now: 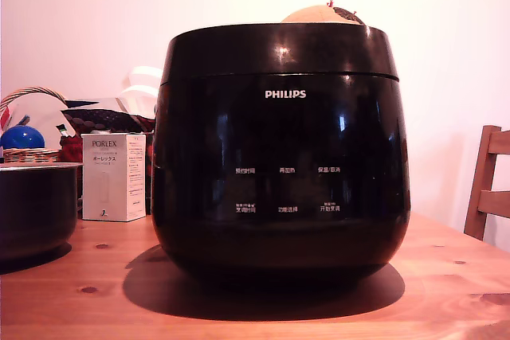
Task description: Open the rice cooker by pressing the large metal button on the top of its lid with medium force
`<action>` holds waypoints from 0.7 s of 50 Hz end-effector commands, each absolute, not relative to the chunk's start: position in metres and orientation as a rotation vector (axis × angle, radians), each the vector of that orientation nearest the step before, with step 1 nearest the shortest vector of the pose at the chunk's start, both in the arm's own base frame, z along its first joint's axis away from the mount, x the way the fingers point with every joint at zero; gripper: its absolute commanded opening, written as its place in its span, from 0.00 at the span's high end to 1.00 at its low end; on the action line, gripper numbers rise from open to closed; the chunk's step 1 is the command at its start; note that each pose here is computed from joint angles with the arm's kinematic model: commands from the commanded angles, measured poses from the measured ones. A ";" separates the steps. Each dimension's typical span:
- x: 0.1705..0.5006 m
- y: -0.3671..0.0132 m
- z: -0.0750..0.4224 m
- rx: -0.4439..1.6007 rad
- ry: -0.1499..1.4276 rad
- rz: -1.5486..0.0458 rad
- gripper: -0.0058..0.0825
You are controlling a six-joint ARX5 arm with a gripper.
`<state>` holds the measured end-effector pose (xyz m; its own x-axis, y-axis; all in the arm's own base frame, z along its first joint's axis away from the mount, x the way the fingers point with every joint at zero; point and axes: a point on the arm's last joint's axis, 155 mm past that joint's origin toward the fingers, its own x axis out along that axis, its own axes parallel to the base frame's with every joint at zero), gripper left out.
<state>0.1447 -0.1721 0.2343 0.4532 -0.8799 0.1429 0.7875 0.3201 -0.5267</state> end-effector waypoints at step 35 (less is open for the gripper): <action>0.196 -0.236 0.279 -0.239 0.194 -1.245 0.96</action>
